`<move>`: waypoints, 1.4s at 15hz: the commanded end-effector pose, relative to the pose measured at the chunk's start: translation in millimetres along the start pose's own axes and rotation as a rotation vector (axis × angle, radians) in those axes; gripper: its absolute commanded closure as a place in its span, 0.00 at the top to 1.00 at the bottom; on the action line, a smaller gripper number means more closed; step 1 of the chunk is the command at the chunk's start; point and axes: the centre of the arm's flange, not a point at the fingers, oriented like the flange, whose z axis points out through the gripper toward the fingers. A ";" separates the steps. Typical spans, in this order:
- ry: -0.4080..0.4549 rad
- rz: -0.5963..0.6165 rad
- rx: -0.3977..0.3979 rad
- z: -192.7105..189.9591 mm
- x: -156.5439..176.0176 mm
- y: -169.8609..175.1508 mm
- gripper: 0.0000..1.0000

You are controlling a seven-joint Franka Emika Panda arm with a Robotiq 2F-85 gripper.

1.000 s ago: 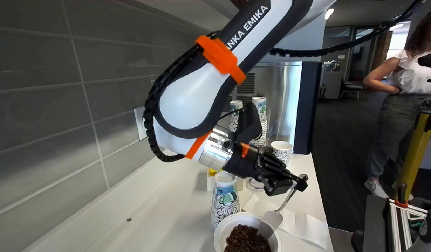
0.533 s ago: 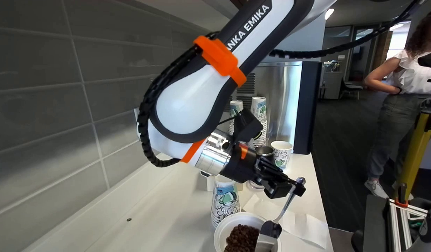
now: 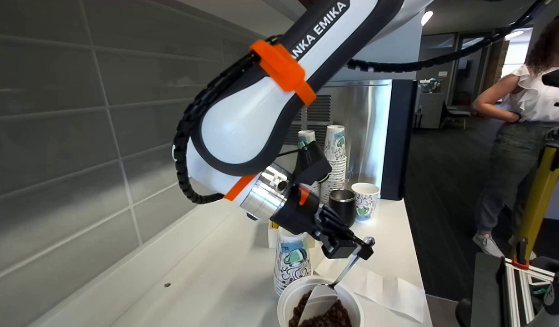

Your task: Stir in the bowl

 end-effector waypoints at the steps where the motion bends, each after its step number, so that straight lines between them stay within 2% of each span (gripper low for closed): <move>1: -0.017 0.119 -0.037 0.8 -4.9 8.5 0.01; 6: -0.086 0.219 -0.083 6.5 -11.3 11.9 0.01; 11: -0.211 0.156 -0.092 15.7 -14.8 2.1 0.01; 15: -0.251 0.100 -0.100 20.5 -10.1 -5.9 0.01; 18: -0.201 0.039 -0.084 18.5 -5.0 -10.0 0.01; 21: -0.111 -0.008 -0.060 12.7 -3.2 -10.2 0.01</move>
